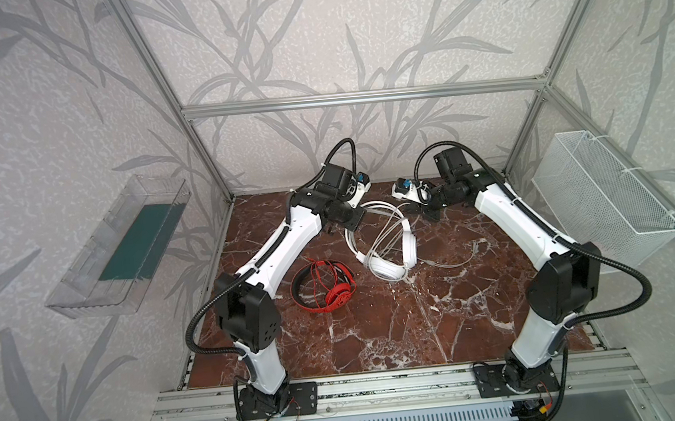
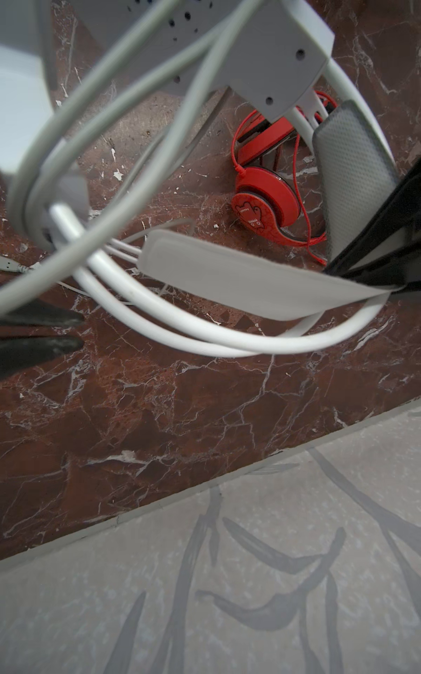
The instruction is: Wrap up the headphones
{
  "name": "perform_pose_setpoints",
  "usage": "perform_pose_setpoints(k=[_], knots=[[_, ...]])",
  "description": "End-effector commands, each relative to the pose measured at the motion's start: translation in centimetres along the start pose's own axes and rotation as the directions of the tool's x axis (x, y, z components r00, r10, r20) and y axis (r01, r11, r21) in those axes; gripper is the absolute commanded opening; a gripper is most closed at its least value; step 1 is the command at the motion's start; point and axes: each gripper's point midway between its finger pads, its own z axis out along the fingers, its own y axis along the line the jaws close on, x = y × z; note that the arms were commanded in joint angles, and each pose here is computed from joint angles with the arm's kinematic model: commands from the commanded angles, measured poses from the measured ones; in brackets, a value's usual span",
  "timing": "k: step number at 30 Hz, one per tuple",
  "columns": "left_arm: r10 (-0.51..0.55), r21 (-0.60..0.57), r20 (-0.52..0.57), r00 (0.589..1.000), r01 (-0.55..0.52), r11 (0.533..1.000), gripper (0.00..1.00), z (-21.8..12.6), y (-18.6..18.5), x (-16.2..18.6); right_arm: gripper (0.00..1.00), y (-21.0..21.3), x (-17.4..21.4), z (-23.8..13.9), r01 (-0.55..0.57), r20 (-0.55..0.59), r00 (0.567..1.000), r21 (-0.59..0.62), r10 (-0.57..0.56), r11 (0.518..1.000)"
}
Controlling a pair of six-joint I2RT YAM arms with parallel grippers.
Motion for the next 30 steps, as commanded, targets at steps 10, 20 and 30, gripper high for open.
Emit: perform_pose_setpoints(k=[10,20,30], knots=[[-0.032,0.081,0.083,0.996,0.026,0.996,0.00,-2.7,-1.4,-2.1,0.24,-1.2,1.3,2.9,-0.268,0.158,0.950,-0.026,0.268,0.963],[-0.129,0.143,0.131,0.983,0.110,0.984,0.00,-2.9,-1.2,-3.0,0.36,-1.9,3.0,6.4,-0.582,0.205,0.773,-0.145,0.600,0.800],[-0.228,0.172,0.206,0.952,0.194,0.966,0.00,-3.8,-0.3,-4.4,0.48,-1.0,3.9,8.0,-0.749,0.228,0.562,-0.267,0.795,0.607]])
